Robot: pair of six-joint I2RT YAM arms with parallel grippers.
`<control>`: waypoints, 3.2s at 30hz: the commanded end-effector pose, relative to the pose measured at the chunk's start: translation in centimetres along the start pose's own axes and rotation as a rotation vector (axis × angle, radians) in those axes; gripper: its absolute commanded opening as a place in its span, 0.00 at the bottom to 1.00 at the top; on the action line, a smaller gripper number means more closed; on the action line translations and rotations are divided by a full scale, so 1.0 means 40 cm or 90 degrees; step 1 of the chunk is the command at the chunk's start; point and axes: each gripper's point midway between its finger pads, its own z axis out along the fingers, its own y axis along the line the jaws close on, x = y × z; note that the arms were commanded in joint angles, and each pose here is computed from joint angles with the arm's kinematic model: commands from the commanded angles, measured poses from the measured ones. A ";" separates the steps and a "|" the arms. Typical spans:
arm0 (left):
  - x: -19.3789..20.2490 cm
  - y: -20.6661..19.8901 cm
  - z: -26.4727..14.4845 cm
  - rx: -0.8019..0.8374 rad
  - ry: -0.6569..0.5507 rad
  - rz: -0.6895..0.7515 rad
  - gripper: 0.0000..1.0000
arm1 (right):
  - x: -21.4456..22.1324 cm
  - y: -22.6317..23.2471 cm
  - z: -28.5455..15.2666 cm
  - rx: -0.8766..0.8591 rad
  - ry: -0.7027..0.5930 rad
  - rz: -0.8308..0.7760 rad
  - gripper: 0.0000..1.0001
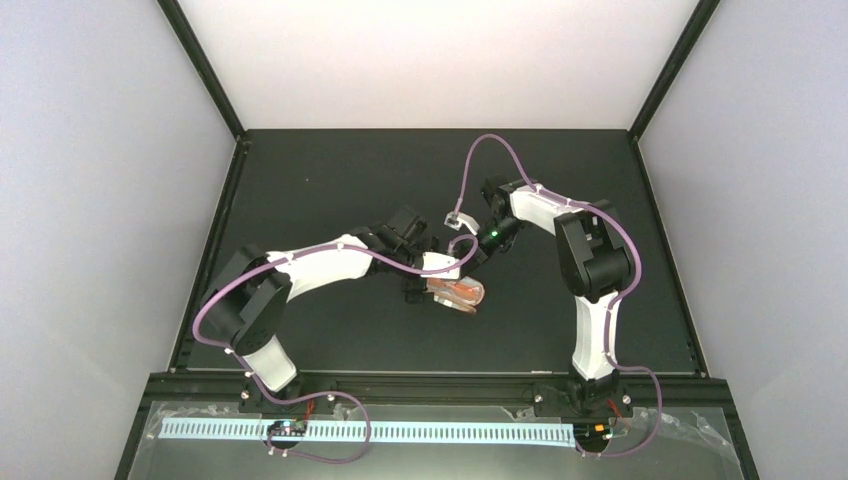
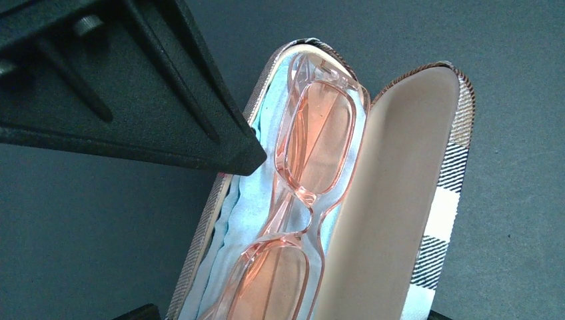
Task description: Organize the sunglasses
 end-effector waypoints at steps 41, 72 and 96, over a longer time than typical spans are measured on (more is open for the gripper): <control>-0.027 0.072 0.045 -0.027 -0.023 -0.005 0.74 | -0.037 0.054 -0.037 -0.058 -0.034 0.009 0.20; -0.007 0.029 0.064 0.016 -0.028 -0.021 0.54 | -0.037 0.029 -0.044 -0.130 -0.060 0.104 0.53; -0.029 0.037 0.044 0.039 -0.063 -0.079 0.38 | 0.039 0.018 -0.078 -0.036 -0.037 0.054 0.71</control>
